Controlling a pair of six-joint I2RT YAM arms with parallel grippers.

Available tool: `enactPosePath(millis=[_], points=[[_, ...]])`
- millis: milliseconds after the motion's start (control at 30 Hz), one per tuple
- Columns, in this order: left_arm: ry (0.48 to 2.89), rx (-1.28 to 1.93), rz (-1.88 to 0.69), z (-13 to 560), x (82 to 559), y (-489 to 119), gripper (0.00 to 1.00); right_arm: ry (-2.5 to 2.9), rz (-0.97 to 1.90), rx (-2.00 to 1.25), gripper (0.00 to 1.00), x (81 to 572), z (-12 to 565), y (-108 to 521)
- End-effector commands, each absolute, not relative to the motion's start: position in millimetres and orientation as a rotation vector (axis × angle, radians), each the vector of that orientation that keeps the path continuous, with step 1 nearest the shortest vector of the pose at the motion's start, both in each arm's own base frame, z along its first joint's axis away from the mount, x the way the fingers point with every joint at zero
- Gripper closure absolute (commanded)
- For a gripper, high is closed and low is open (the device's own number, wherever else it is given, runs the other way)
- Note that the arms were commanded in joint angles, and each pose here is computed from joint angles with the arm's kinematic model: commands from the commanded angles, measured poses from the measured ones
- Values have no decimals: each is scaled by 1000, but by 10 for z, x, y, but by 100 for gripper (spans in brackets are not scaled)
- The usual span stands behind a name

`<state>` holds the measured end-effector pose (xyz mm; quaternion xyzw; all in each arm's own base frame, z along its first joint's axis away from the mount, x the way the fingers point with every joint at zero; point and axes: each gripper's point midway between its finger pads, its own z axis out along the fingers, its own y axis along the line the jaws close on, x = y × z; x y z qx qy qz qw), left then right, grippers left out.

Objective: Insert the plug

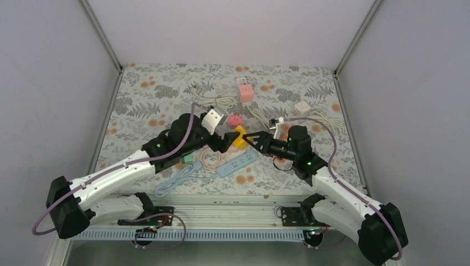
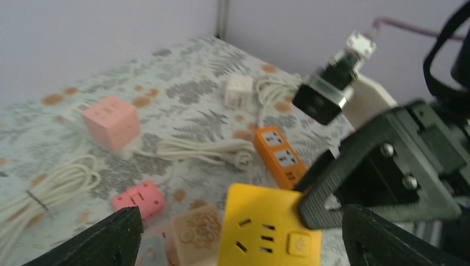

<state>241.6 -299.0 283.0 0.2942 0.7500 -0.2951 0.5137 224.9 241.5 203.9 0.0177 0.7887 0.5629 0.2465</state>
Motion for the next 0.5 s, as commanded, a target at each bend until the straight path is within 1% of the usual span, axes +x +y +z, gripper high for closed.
enactPosePath(millis=[0, 267, 467], points=[[1839, 852, -834, 2633, 2207, -3185, 12, 2031, 1602, 19, 50, 2260, 2408, 2441], [1928, 920, -833, 2352, 2197, -3278, 13, 2031, 1625, 17, 50, 2243, 2453, 2456], [1946, 879, -804, 2324, 2287, -3281, 14, 2038, 1645, -4, 50, 2215, 2457, 2481]])
